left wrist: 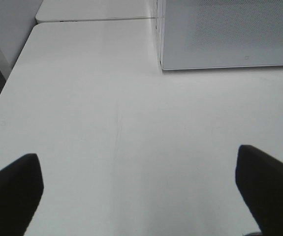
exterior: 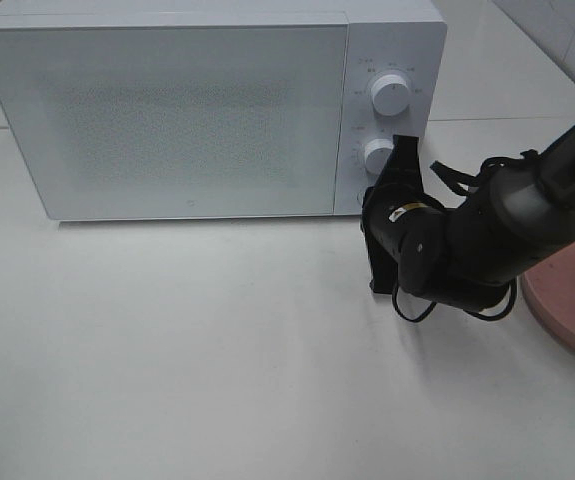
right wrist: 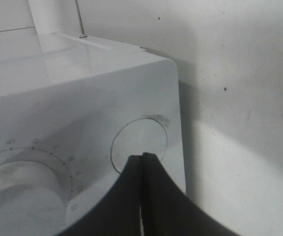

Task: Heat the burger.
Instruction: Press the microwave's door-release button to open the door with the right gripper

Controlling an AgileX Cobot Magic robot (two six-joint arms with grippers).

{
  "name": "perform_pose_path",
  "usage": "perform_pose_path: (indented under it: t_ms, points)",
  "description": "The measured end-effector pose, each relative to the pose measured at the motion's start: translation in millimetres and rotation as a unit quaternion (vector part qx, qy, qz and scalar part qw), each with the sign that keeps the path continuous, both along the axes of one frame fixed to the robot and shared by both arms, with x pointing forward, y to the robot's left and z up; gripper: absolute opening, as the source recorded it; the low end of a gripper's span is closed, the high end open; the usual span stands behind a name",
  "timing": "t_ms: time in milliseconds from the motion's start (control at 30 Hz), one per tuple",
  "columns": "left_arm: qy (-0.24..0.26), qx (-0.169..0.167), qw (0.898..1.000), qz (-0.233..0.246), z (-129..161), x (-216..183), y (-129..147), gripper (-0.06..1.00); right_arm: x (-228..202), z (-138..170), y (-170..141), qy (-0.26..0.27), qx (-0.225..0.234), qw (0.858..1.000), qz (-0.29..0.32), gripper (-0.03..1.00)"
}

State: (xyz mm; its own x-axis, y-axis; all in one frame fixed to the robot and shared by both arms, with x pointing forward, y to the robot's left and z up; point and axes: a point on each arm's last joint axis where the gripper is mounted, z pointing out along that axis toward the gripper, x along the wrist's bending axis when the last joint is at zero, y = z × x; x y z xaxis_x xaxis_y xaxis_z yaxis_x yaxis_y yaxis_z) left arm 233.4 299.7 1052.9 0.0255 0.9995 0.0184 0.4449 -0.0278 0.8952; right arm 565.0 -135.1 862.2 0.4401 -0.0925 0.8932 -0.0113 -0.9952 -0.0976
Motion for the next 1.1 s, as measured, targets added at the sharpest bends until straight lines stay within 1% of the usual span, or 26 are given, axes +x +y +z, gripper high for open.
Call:
perform_pose_path:
  t_ms: [333,633,1100]
  points:
    - [0.000,0.000,1.000,0.000,0.0,0.0,0.0,0.99,4.9,-4.0,-2.5,0.004,-0.003,1.000,0.000,0.02]
    - [0.000,0.000,1.000,0.000,0.0,0.0,0.0,0.99,11.1,-4.6,2.8,0.006,0.002,1.000,0.005,0.02]
    - [0.000,0.000,1.000,0.000,0.0,0.0,0.0,0.99,16.5,-10.8,4.1,0.002,0.007,1.000,-0.015,0.02]
